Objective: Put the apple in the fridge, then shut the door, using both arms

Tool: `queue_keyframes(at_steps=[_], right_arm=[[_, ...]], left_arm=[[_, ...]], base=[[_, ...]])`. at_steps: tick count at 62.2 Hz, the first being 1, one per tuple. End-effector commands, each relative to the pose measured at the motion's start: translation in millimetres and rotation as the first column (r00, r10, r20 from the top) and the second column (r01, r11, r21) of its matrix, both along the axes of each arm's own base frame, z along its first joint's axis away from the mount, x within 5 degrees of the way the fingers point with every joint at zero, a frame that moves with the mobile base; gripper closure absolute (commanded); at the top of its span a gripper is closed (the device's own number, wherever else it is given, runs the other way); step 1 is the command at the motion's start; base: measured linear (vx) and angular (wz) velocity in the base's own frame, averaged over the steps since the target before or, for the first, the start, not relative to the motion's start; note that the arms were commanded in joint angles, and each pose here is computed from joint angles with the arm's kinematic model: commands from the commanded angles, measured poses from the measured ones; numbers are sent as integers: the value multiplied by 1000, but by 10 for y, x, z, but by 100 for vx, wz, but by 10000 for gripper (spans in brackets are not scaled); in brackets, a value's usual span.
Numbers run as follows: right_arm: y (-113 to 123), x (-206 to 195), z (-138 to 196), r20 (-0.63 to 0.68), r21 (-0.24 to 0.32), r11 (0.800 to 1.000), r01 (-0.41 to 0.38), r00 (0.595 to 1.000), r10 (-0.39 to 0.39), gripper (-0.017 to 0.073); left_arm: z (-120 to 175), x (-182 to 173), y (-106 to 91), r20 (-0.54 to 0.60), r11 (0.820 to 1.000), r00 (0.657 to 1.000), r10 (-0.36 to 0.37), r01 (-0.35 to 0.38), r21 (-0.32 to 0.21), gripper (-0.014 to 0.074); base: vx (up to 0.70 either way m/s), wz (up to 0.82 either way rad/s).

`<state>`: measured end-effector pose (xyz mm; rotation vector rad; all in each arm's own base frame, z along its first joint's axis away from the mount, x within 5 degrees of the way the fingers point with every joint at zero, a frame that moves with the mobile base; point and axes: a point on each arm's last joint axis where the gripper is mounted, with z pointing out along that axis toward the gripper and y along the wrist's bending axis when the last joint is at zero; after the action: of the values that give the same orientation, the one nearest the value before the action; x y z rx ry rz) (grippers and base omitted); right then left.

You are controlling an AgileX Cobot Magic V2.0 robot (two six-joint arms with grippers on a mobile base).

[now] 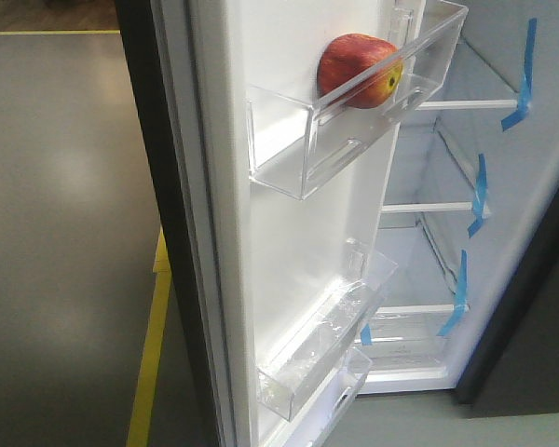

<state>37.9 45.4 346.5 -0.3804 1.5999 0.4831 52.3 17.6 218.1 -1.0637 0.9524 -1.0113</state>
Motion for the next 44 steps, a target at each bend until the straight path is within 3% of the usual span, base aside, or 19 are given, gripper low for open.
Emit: queue_keyframes(at_steps=[1, 7, 12, 16, 21, 25, 30, 36, 44], right_arm=[[-69, 31, 176, 92, 88, 993, 83, 992, -91, 564], [-163, 21, 344, 215, 108, 978, 180, 956, -200, 564], [-249, 4, 466, 314, 122, 956, 268, 903, -293, 564], [-289, 0, 506, 343, 144, 942, 304, 877, -336, 564], [-273, 5, 485, 328, 139, 947, 289, 889, -319, 564], [-242, 5, 459, 312, 110, 958, 264, 906, -285, 564], [-238, 5, 454, 311, 102, 960, 261, 908, -280, 563], [-276, 5, 487, 333, 135, 946, 293, 886, -322, 563], [-286, 4, 496, 337, 147, 943, 300, 881, -333, 563]], left_arm=[[55, -34, 28, 94, 991, 996, 5, 7, -131, 600], [191, -62, 14, 152, 975, 988, -25, 58, -217, 600], [410, -120, -5, 209, 975, 977, -42, 86, -206, 600], [629, -195, -30, 253, 987, 966, -53, 89, -134, 600], [900, -300, -70, 291, 998, 955, -60, 58, 14, 600], [1107, -362, -99, 305, 993, 950, -63, 28, 119, 600], [1297, -344, -124, 270, 977, 961, -67, 8, 213, 600], [1444, -216, -134, 185, 963, 980, -72, 20, 269, 600], [1560, 70, -132, 95, 962, 990, -108, 80, 262, 600]], base=[[0, 0], [0, 0], [0, 0], [0, 0], [0, 0], [0, 0], [0, 0], [0, 0], [0, 0]])
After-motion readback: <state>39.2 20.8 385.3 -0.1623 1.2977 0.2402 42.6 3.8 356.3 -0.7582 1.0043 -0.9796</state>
